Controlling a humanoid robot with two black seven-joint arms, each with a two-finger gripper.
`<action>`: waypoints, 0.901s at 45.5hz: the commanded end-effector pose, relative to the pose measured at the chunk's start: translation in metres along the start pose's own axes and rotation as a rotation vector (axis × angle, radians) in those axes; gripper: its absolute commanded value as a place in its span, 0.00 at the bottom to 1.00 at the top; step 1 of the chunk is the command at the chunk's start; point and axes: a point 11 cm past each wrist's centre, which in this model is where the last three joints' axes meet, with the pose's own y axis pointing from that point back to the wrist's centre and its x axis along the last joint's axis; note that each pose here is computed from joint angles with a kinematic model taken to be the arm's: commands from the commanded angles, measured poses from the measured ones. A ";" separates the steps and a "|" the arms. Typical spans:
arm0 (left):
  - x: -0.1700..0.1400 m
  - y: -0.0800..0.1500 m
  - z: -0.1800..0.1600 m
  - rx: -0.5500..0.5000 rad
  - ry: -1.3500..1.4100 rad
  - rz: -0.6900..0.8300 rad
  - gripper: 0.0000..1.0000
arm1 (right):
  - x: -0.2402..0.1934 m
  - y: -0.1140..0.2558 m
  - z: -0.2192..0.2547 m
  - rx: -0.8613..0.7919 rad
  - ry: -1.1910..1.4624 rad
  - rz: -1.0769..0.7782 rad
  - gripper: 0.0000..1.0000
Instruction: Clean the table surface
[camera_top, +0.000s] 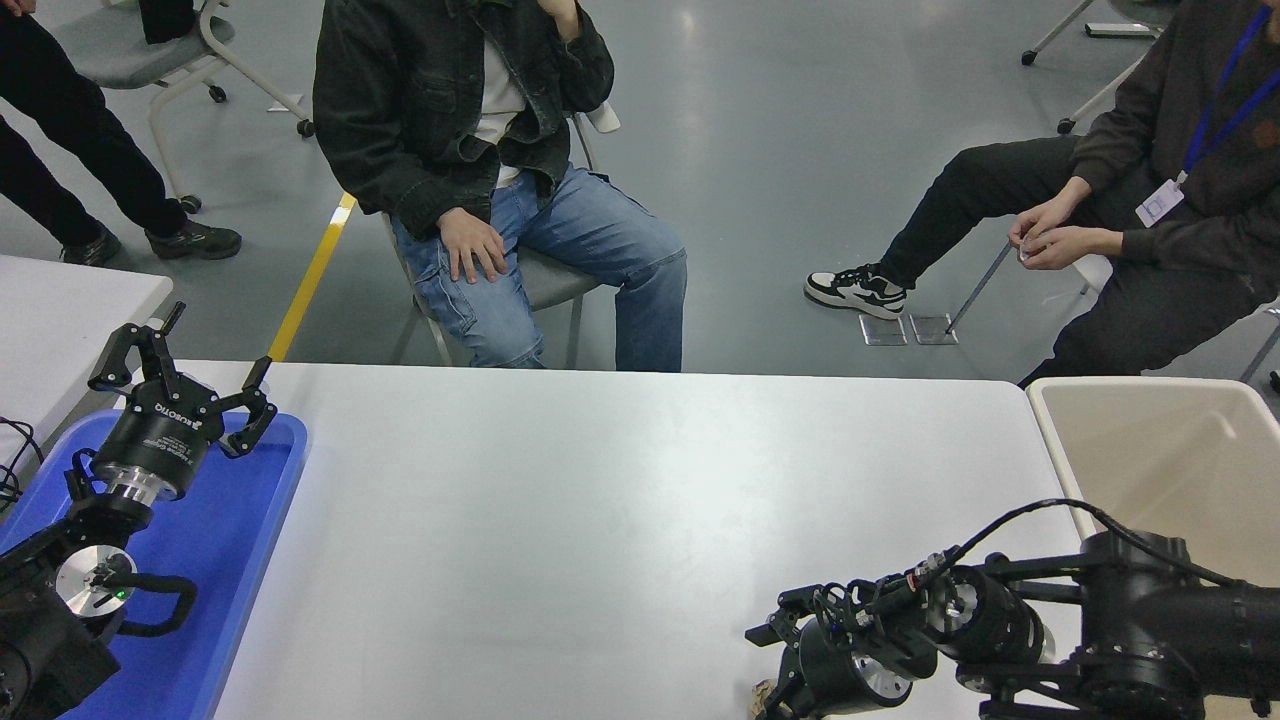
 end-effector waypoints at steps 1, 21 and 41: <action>0.000 0.000 0.000 0.000 0.001 0.000 1.00 | -0.020 -0.006 0.003 -0.004 0.044 -0.002 0.99; 0.000 0.000 0.000 0.000 0.001 0.000 1.00 | -0.042 -0.002 0.002 0.035 0.112 -0.014 0.99; 0.000 0.000 0.000 0.000 0.001 0.000 1.00 | -0.050 -0.002 0.007 0.032 0.129 0.016 0.99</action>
